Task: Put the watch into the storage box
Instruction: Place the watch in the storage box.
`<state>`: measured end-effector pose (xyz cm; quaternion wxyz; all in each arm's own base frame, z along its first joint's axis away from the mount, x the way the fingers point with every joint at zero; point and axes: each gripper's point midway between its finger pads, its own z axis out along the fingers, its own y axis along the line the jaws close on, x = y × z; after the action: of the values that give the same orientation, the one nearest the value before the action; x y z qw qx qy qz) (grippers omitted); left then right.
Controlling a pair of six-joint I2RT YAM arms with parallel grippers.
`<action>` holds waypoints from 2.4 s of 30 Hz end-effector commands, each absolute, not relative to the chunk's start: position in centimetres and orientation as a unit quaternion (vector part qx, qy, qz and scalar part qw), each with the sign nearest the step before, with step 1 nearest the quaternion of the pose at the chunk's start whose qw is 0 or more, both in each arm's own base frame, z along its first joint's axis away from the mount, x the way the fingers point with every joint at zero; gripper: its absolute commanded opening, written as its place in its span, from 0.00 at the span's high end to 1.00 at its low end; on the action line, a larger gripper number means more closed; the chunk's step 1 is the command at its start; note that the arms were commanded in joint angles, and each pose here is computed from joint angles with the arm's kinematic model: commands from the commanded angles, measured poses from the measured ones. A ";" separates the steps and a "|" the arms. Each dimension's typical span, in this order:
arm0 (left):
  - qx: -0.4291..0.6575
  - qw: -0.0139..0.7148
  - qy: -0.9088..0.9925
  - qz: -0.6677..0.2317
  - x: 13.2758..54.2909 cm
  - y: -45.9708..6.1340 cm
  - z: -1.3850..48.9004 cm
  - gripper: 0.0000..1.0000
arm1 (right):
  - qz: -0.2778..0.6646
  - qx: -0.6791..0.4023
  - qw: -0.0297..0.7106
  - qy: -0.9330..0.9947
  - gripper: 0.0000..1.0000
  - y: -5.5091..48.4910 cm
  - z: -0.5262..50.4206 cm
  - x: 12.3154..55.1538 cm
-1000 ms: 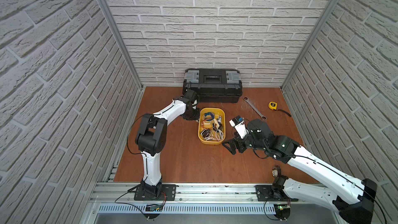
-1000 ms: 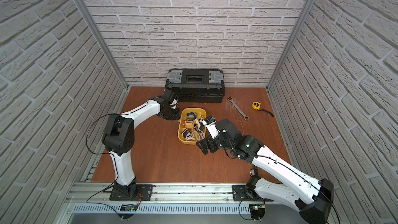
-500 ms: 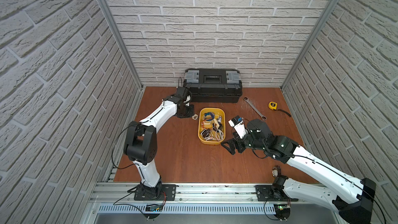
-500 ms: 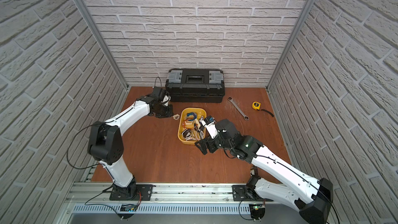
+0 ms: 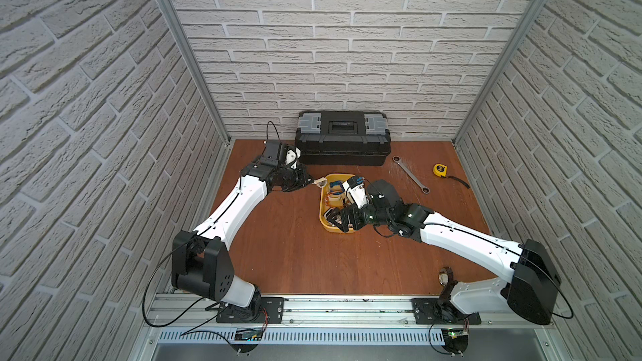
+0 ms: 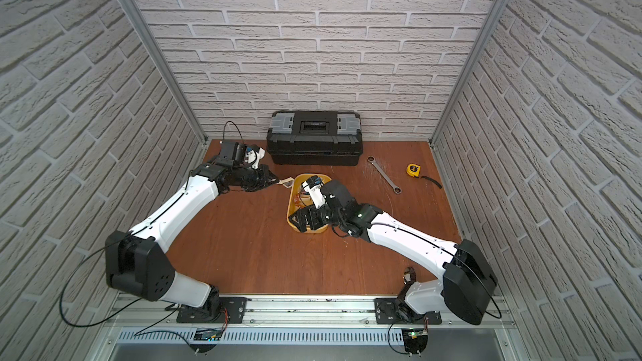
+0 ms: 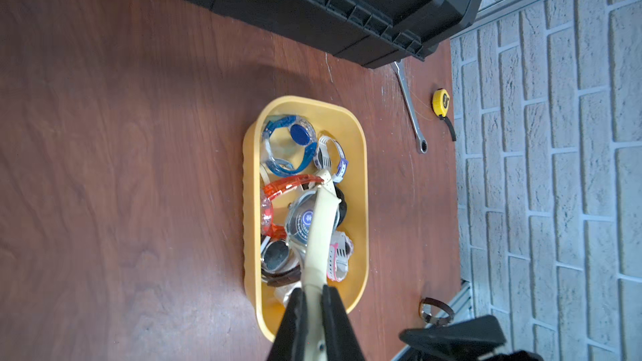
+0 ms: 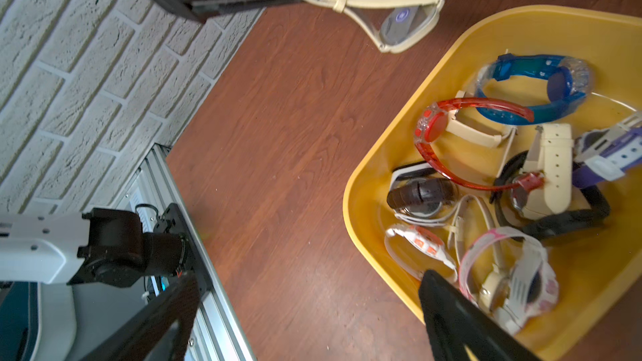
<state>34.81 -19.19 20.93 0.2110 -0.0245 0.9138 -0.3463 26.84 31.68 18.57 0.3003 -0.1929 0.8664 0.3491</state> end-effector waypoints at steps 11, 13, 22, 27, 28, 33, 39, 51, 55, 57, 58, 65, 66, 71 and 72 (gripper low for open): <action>-0.026 0.226 0.886 -0.404 32.2 -20.9 23.1 0.88 | 0.378 -0.049 0.371 0.847 0.05 31.5 19.6 32.9; -0.028 0.228 0.885 -0.404 31.9 -20.7 23.2 0.88 | 0.378 -0.022 0.370 0.849 0.07 30.6 19.1 33.5; -0.027 0.230 0.885 -0.404 31.2 -20.7 23.2 0.88 | 0.410 0.037 0.358 0.838 0.12 29.7 17.6 35.1; -0.026 0.229 0.885 -0.404 30.9 -20.9 23.2 0.88 | 0.435 0.042 0.347 0.830 0.15 30.6 17.2 35.5; -0.026 0.228 0.886 -0.404 30.9 -20.9 23.0 0.88 | 0.441 0.042 0.345 0.827 0.15 30.9 17.1 35.6; -0.026 0.226 0.886 -0.404 30.6 -21.0 22.8 0.88 | 0.461 0.045 0.335 0.821 0.16 31.7 16.7 35.8; -0.023 0.225 0.885 -0.406 30.3 -21.2 23.0 0.88 | 0.471 0.049 0.330 0.817 0.18 32.4 16.4 36.4; -0.028 0.210 0.889 -0.406 29.8 -21.7 21.5 0.88 | 0.527 0.049 0.305 0.792 0.57 34.5 17.1 37.0; -0.032 0.206 0.891 -0.403 29.7 -21.5 21.0 0.87 | 0.534 0.043 0.298 0.790 0.77 34.7 17.6 36.8; -0.036 0.205 0.892 -0.402 29.7 -21.3 20.6 0.86 | 0.536 0.034 0.292 0.791 0.79 34.9 18.0 36.6; -0.038 0.205 0.892 -0.400 29.8 -21.1 20.5 0.83 | 0.534 0.027 0.287 0.795 0.81 35.0 18.2 36.4; -0.092 0.215 0.892 -0.387 30.9 -18.1 19.9 0.21 | 0.392 -0.016 0.240 0.888 0.97 32.2 17.3 34.5; -0.097 0.220 0.890 -0.386 31.0 -17.7 20.1 0.18 | 0.365 -0.023 0.234 0.901 0.97 31.5 17.2 34.2; -0.102 0.242 0.891 -0.370 31.5 -16.2 21.4 0.02 | 0.254 -0.072 0.191 0.945 0.98 28.7 16.3 32.9; -0.103 0.243 0.895 -0.359 31.5 -15.8 21.4 0.02 | 0.237 -0.080 0.183 0.951 0.98 28.2 16.0 32.9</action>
<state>31.10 -16.57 19.90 0.2179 -0.1113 0.8954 -0.3720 35.24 31.72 18.59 0.2361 -0.0400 0.9103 0.3377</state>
